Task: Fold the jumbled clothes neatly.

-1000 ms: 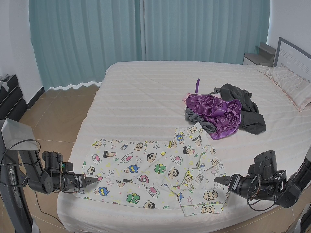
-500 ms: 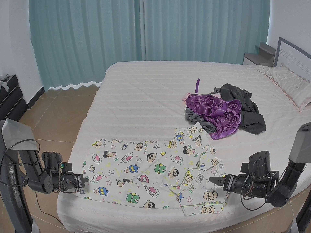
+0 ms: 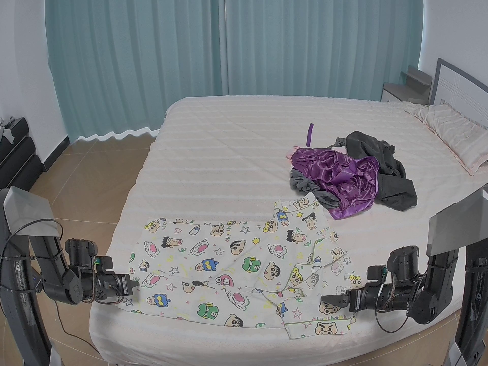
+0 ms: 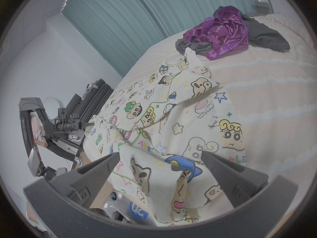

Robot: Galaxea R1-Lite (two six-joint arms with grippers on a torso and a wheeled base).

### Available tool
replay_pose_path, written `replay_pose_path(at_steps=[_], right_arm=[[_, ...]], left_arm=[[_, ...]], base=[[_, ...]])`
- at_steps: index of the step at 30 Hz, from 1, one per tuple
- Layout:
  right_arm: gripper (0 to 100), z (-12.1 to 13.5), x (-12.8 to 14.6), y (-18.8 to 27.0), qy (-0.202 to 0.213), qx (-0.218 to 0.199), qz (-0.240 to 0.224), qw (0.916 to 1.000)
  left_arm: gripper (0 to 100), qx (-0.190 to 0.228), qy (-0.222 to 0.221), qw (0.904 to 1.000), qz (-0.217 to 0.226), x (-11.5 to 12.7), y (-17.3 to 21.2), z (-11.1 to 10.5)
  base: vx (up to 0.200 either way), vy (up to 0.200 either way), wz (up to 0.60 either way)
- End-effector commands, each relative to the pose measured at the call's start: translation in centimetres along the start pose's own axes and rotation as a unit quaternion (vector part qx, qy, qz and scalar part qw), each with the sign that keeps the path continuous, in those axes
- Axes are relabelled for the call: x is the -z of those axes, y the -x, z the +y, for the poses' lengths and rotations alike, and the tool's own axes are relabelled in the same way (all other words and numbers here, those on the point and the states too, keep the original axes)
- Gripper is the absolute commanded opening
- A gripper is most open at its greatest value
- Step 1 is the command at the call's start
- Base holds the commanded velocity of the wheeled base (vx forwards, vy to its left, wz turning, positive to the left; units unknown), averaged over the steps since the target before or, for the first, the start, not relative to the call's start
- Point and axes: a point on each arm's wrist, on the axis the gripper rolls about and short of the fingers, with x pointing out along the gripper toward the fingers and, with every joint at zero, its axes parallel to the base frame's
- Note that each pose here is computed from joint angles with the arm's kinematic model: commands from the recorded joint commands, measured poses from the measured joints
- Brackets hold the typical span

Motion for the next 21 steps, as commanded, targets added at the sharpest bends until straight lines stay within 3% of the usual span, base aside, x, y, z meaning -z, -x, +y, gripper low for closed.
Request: replay_pose_path(at_steps=[1,9,10,21], right_arm=[[100,-1.2,1.7,-1.2,0.000,-0.001,0.030,0.9996],[100,-1.1,1.7,-1.3,0.007,-0.029,0.029,0.9991],[0,-1.0,1.7,-1.4,0.008,-0.030,0.030,0.9991],[0,-1.2,0.1,-2.4,0.017,-0.035,-0.005,0.9992]], left_arm=[[0,0.000,0.001,1.0000,0.003,0.1,-0.1,0.0],[0,0.000,0.001,1.0000,0.003,0.1,-0.1,0.0],[0,0.000,0.001,1.0000,0.003,0.1,-0.1,0.0],[0,0.000,0.001,1.0000,0.003,0.1,-0.1,0.0]], base=[[0.000,0.000,0.00],[0.000,0.000,0.00],[0.000,0.000,0.00],[0.000,0.000,0.00]])
